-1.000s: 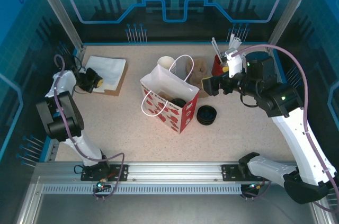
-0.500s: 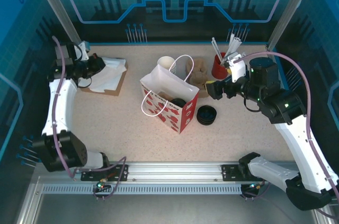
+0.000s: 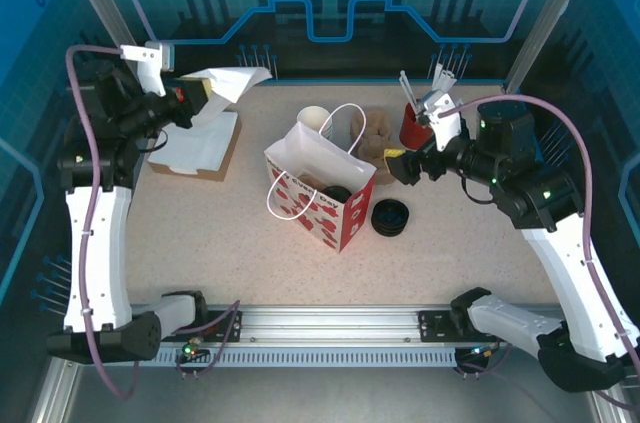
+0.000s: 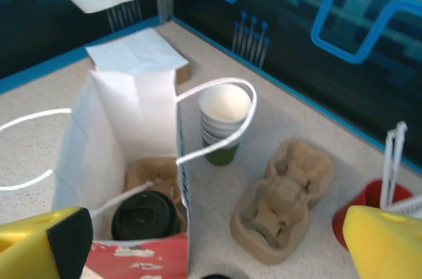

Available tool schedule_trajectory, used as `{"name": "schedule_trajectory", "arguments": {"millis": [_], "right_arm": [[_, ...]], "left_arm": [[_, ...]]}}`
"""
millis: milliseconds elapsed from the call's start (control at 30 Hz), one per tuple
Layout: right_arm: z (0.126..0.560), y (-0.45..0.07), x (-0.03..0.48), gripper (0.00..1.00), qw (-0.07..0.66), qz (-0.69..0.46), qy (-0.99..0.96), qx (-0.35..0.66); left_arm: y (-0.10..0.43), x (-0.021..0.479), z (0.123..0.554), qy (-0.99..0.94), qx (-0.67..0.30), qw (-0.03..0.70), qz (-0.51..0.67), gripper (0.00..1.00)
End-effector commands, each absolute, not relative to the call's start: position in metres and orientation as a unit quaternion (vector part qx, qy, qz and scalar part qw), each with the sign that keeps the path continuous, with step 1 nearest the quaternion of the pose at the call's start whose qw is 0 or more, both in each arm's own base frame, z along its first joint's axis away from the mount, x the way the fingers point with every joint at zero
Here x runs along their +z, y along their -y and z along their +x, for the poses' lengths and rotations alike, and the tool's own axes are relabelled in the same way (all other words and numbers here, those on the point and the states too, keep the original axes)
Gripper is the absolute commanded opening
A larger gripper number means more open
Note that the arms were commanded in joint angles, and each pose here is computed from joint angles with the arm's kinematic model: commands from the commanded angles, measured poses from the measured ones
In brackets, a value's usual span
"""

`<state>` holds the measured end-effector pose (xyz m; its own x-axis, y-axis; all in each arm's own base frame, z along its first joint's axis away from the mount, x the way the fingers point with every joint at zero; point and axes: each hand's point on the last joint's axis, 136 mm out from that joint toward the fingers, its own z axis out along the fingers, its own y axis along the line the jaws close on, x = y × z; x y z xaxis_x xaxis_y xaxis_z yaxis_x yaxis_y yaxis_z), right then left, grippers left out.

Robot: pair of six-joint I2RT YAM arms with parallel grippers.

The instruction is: Pack the takeout coffee

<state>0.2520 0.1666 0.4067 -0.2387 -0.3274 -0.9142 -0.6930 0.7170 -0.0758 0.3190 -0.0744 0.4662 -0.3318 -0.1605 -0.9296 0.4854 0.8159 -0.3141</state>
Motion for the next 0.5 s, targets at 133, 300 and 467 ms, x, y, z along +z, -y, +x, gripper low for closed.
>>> {"name": "schedule_trajectory", "arguments": {"millis": [133,300,467], "right_arm": [[0.234,-0.218,0.451,1.00,0.540,-0.469,-0.665,0.214],[0.232,-0.244,0.463,1.00,0.541,-0.511,-0.628,0.226],[0.225,-0.258,0.483,1.00,0.555,-0.535,-0.589,0.243]], "left_arm": [[0.138,0.526,0.257,-0.679,-0.380,0.570,0.265,0.00],[0.159,0.538,0.233,-0.651,-0.406,0.557,0.318,0.00],[0.171,0.538,0.223,-0.640,-0.416,0.545,0.346,0.00]]}}
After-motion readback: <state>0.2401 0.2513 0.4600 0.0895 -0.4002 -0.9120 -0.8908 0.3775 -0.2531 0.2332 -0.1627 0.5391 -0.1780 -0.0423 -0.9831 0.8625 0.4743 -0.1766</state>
